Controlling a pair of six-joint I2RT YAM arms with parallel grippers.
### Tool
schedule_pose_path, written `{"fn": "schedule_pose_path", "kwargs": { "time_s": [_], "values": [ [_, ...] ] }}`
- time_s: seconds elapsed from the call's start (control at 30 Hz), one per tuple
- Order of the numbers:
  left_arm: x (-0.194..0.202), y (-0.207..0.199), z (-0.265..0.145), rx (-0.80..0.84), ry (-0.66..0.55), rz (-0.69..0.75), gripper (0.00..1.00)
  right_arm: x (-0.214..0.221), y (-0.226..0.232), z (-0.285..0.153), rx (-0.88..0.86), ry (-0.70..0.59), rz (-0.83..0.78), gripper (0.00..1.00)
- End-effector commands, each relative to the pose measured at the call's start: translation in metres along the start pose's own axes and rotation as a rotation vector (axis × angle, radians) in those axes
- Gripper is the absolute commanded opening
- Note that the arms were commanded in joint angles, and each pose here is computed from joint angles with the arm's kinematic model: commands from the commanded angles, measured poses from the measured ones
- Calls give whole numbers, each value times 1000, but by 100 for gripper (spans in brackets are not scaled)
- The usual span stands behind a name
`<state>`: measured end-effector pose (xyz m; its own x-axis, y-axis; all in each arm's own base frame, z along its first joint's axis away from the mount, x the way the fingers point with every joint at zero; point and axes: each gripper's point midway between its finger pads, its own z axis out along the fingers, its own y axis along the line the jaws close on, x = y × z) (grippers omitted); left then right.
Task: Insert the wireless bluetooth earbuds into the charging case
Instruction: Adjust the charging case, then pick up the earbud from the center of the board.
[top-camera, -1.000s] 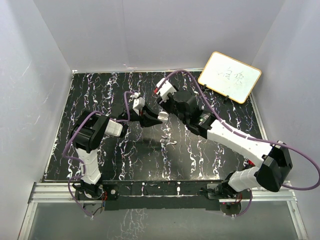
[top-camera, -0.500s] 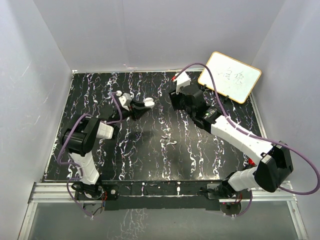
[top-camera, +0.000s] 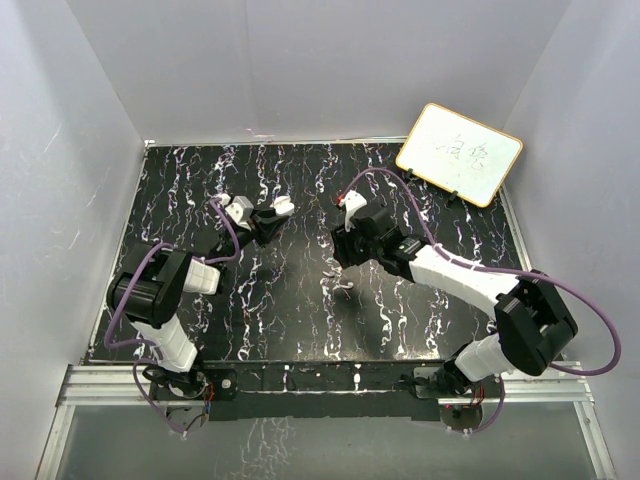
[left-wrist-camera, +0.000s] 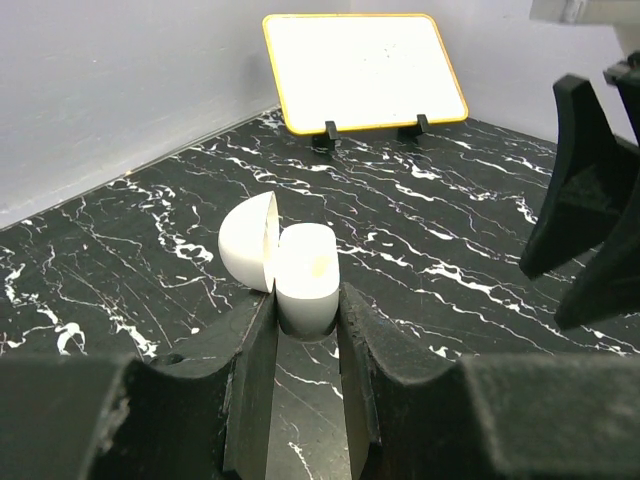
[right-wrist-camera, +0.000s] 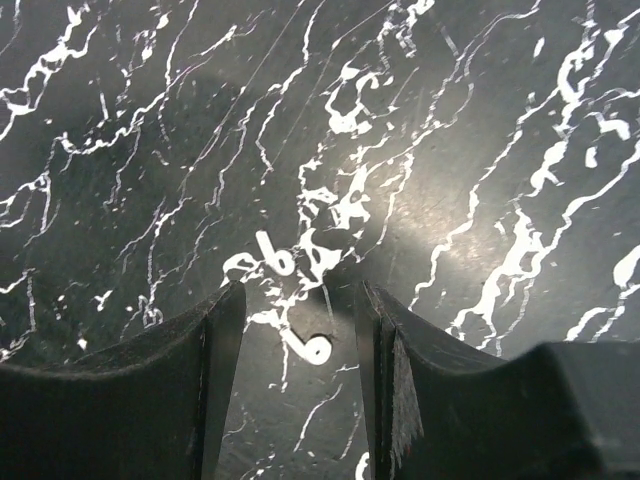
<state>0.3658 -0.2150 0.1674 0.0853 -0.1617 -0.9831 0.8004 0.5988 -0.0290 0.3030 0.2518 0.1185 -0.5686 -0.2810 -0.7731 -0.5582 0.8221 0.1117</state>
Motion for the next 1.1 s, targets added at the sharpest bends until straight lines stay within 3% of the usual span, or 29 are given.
{"fn": "schedule_pose_path", "kwargs": {
  "time_s": [0.0, 0.27, 1.07],
  "values": [
    [-64, -7, 2, 22, -196, 157, 0, -27, 23, 0, -109, -113, 57, 45],
    [-71, -14, 1, 45, -207, 145, 0, -4, 36, 8, -198, -124, 87, 44],
    [-69, -20, 2, 80, -199, 126, 0, 37, 29, 37, -189, -78, 80, 43]
  ]
}}
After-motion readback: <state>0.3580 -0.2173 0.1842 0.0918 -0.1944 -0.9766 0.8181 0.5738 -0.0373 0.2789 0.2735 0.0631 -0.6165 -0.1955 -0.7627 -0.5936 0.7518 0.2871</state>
